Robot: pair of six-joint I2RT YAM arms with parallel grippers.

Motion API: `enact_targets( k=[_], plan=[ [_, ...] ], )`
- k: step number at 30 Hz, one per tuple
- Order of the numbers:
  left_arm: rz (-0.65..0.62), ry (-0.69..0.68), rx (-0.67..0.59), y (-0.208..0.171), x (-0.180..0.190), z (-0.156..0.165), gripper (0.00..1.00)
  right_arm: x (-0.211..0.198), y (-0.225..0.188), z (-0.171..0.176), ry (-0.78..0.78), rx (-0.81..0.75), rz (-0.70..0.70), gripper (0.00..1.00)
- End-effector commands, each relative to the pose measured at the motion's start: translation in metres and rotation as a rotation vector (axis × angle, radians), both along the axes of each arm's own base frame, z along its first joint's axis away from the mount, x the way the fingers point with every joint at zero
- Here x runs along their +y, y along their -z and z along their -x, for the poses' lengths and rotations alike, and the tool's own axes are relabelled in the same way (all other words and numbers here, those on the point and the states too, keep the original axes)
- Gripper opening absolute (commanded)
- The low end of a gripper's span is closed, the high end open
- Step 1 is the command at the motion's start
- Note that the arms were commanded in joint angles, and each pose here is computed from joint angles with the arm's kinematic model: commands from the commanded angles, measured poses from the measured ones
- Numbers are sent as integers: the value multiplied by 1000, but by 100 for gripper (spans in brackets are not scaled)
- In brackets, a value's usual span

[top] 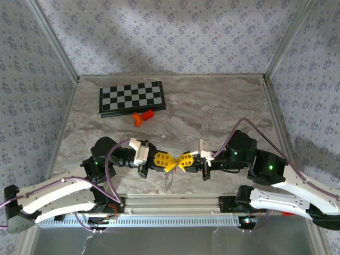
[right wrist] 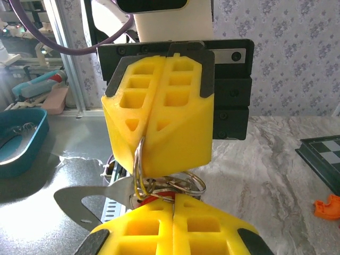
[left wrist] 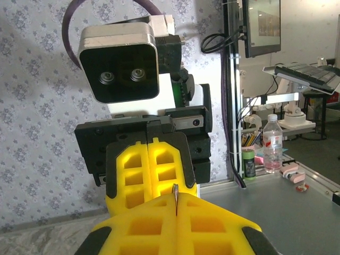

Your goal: Put the keys on the keyring

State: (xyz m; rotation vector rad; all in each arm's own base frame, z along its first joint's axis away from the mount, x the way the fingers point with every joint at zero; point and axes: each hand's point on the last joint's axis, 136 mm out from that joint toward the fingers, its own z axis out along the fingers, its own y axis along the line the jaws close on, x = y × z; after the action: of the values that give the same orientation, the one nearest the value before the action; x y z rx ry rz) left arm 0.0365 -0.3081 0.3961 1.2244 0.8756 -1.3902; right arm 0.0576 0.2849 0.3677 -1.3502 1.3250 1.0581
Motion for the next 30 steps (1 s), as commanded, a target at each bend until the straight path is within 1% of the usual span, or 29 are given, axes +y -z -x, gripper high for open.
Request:
enact_targets(
  k=[1,16,30],
  plan=[
    [79,40,-34,-21,7,10,0,2,-8,3,-29,-15,-6,0],
    [97,48,-41,-23,11,13,0,5,-5,5,-43,-4,-4,0],
    [112,121,-40,-27,11,23,0,10,-2,13,-102,-4,3,0]
  ],
)
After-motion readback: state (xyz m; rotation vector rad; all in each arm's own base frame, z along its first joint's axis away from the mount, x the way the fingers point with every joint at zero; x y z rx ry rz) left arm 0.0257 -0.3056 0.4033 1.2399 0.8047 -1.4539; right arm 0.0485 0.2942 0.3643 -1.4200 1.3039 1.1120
